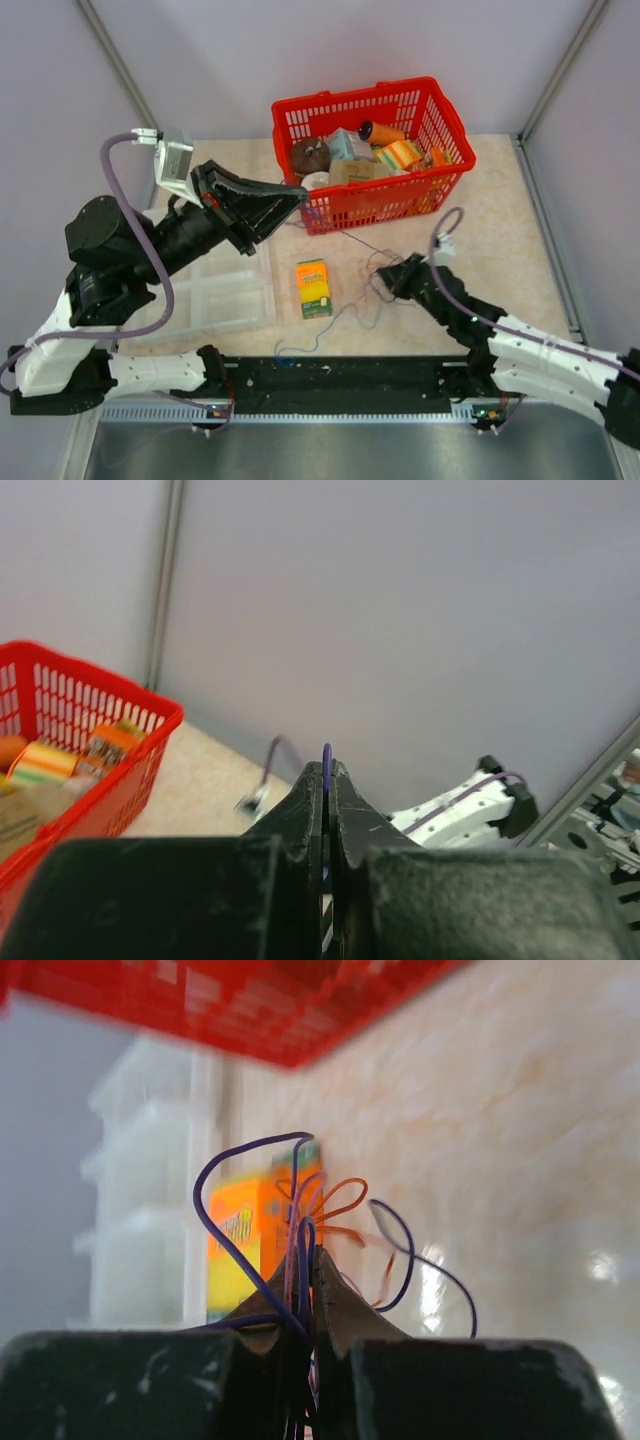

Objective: Untangle the cables

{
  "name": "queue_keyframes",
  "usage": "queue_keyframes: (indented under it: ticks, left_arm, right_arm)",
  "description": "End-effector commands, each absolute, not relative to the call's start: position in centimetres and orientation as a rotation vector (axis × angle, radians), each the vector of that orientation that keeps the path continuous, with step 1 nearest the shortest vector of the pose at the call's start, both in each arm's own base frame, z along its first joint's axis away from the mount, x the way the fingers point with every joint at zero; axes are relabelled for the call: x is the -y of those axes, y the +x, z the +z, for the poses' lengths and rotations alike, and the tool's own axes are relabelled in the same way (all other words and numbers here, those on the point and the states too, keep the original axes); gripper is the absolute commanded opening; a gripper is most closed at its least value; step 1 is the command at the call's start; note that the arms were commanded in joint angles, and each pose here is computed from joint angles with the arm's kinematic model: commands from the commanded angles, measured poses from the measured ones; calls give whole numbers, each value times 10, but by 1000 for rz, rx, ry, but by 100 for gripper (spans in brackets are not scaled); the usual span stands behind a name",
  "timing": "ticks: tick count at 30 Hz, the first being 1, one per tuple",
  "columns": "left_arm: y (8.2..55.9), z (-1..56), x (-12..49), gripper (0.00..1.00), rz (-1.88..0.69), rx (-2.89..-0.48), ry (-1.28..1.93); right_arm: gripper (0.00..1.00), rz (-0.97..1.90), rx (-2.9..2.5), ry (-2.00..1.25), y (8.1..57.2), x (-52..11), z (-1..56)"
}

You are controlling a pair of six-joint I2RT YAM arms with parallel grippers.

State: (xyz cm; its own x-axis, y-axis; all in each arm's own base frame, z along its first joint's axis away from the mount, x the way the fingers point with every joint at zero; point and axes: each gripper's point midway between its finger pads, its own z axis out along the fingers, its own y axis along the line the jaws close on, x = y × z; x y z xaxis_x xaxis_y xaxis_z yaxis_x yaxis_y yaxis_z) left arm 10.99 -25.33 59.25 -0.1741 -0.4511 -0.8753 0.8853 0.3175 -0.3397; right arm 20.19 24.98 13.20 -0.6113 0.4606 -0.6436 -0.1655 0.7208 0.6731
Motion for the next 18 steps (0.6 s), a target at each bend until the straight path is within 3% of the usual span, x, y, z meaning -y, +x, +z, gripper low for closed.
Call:
queue_keyframes:
  ticks: [1,5,10,15,18]
  left_arm:
    - [104,623,202,0,-1250,-1098,328]
    - [115,621,182,0,-1162,-1121,265]
    - [122,623,157,0,-1074,-1117,201]
    - [130,617,158,0,-1023,-1159,200]
    - [134,607,176,0,-1034,-1193,230]
  right_arm:
    - [0,721,-2080,539,222,-162,96]
    - [6,484,-2088,675,230,-95,95]
    - [10,509,-2152,851,248,-45,81]
    - [30,526,-2169,1017,254,-1,60]
    - [47,506,-2166,1022,253,4,58]
